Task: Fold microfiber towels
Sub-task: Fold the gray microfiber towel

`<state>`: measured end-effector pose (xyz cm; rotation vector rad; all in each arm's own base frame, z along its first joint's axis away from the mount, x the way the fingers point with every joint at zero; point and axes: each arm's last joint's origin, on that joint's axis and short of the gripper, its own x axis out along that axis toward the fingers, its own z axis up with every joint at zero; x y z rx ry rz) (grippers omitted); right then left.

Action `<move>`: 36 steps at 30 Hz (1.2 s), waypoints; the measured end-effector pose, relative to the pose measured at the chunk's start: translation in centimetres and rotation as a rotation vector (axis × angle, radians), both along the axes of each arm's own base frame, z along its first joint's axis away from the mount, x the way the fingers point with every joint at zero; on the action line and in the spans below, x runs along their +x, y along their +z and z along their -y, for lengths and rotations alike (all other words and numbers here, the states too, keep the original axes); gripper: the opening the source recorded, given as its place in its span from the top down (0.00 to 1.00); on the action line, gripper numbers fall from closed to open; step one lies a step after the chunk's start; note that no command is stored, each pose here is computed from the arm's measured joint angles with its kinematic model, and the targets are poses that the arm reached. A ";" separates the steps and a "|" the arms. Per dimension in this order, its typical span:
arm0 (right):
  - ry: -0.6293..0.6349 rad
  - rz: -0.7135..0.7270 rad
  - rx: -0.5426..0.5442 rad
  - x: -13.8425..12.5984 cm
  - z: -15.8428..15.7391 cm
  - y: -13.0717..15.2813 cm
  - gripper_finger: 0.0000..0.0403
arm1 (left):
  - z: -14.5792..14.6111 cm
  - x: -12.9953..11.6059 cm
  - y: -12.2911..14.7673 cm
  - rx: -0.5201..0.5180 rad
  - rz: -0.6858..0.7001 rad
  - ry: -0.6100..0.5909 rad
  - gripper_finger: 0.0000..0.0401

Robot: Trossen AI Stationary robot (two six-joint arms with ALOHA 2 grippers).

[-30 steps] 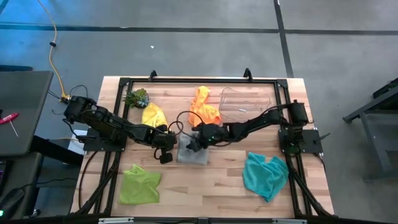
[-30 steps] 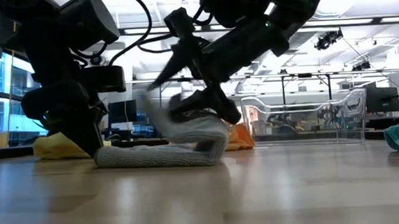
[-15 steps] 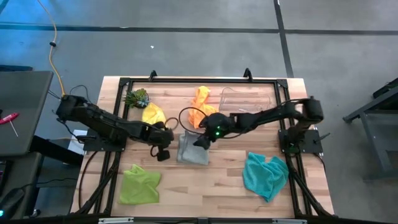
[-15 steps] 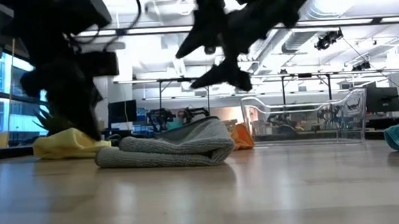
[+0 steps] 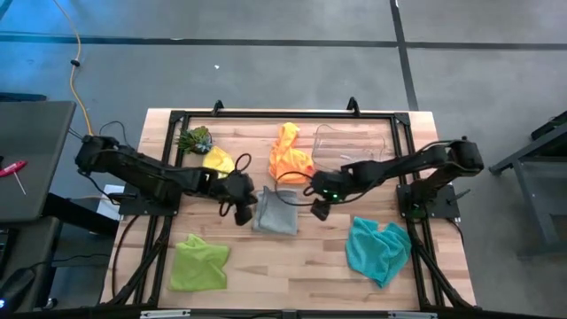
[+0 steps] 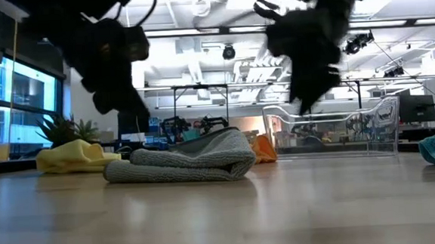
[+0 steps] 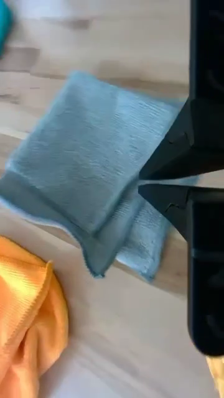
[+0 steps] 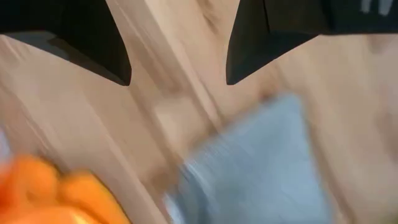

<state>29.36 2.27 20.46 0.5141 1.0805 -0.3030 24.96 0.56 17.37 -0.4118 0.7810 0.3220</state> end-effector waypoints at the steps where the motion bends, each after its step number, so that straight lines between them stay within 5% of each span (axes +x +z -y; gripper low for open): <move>1: -0.020 -0.001 0.012 -0.7 0.0 -0.4 0.36 | -0.3 0.3 0.2 -0.026 0.007 0.015 0.92; 15: -0.219 0.230 0.191 -7.4 -0.3 -2.3 0.36 | -4.8 4.6 -1.9 -0.304 -0.131 0.242 0.44; 36: -0.160 0.238 0.167 -7.6 -0.6 -2.2 0.36 | -6.7 6.6 -0.5 -0.183 -0.189 0.275 0.40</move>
